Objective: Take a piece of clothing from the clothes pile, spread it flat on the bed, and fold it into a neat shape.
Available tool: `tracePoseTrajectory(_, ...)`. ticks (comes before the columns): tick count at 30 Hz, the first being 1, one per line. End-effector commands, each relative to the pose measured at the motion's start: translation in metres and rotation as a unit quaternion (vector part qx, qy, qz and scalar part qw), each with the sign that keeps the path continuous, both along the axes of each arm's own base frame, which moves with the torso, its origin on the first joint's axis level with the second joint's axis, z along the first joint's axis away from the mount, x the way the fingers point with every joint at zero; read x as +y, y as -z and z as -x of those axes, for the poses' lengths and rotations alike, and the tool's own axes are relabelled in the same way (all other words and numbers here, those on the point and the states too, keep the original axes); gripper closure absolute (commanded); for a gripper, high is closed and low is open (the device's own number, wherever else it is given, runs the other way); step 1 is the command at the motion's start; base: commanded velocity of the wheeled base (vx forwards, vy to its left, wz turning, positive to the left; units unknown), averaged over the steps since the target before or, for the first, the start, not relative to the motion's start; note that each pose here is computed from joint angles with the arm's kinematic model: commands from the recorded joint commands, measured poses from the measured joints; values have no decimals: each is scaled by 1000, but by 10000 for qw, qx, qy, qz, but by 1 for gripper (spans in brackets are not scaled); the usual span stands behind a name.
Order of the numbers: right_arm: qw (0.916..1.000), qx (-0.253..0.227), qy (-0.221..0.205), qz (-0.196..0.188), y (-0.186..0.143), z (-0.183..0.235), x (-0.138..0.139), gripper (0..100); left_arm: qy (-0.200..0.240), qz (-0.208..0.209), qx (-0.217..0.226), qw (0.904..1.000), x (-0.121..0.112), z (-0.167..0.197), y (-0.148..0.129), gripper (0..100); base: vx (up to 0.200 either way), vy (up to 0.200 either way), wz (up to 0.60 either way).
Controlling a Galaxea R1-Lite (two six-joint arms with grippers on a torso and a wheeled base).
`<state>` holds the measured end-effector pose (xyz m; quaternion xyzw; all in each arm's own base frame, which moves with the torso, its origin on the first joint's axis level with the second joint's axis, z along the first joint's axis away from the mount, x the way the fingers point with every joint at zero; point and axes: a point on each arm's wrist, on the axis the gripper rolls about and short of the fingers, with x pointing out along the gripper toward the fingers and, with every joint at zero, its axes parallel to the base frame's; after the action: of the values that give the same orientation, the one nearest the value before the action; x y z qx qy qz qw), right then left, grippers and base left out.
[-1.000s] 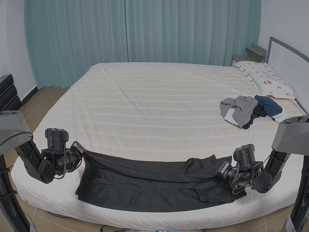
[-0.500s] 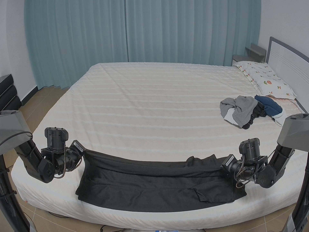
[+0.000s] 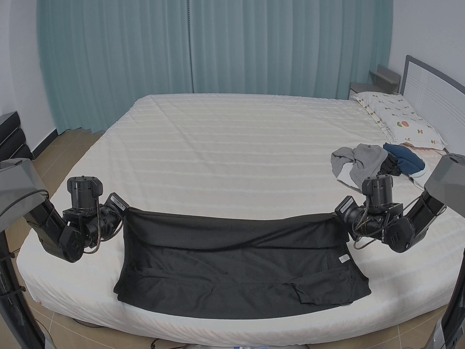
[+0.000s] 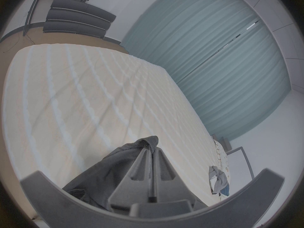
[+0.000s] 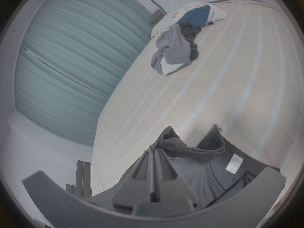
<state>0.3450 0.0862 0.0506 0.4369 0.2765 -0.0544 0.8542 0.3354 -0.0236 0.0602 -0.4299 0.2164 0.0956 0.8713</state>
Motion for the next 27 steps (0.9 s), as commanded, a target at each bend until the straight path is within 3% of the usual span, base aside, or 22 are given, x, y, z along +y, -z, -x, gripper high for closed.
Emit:
tracePoseTrajectory(1,9994,-342,-31,42,-19,-22,2,100,-28,8,-225,9997,1,-11,-8,100,0,0,0)
tracePoseTrajectory(11,9974,-635,-115,320,-32,-48,1,100,-49,-11,-248,9997,2,-18,-5,100,0,0,0)
tracePoseTrajectory(27,9965,-403,-354,643,-11,-47,-1,100,-116,-30,-264,9996,8,-16,-8,100,0,0,0)
